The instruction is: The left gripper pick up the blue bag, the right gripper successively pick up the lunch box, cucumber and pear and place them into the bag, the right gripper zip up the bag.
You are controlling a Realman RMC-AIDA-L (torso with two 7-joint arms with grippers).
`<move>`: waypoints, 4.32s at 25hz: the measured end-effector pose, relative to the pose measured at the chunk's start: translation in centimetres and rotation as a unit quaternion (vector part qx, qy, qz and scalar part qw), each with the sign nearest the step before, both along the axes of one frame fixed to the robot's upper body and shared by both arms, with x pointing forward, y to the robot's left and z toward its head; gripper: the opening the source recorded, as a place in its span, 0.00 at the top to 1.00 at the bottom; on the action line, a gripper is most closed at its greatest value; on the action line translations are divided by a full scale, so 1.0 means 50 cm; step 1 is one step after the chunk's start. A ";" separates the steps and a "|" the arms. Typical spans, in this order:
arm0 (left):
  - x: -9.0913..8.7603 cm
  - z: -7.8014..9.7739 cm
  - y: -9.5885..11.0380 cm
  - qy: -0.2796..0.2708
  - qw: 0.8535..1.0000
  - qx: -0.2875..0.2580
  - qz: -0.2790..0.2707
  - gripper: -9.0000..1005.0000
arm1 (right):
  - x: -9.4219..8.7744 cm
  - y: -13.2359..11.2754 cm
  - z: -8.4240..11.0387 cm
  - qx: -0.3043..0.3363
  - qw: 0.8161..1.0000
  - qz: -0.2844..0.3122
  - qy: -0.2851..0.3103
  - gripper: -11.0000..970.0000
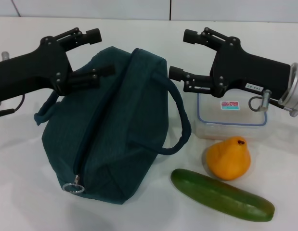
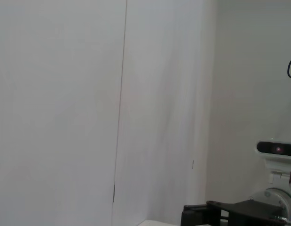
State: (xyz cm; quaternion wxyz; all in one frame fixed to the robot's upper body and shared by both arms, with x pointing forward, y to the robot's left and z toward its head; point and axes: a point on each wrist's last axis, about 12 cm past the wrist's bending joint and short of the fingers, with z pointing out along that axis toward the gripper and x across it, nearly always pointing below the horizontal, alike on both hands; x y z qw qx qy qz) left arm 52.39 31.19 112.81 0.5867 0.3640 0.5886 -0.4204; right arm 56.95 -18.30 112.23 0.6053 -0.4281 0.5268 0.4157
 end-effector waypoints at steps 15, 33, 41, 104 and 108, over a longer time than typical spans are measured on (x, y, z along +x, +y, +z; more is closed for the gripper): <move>0.002 0.013 0.005 0.042 0.999 0.001 -0.008 0.16 | -0.017 -0.007 -0.006 0.009 1.000 -0.001 -0.001 0.09; 0.023 0.054 -0.003 0.229 0.968 0.097 0.021 0.16 | -0.033 -0.007 -0.006 0.008 1.000 0.011 -0.011 0.09; 0.024 0.058 0.001 0.221 0.971 0.085 0.027 0.27 | -0.039 -0.011 -0.012 0.004 1.000 0.014 -0.010 0.09; 0.027 -0.019 -0.015 0.187 0.978 0.053 0.071 0.61 | -0.036 -0.016 -0.019 -0.013 1.000 0.004 -0.020 0.09; 0.027 -0.021 -0.017 0.183 0.979 0.054 0.069 0.70 | -0.038 -0.014 -0.022 -0.012 1.000 0.002 -0.017 0.09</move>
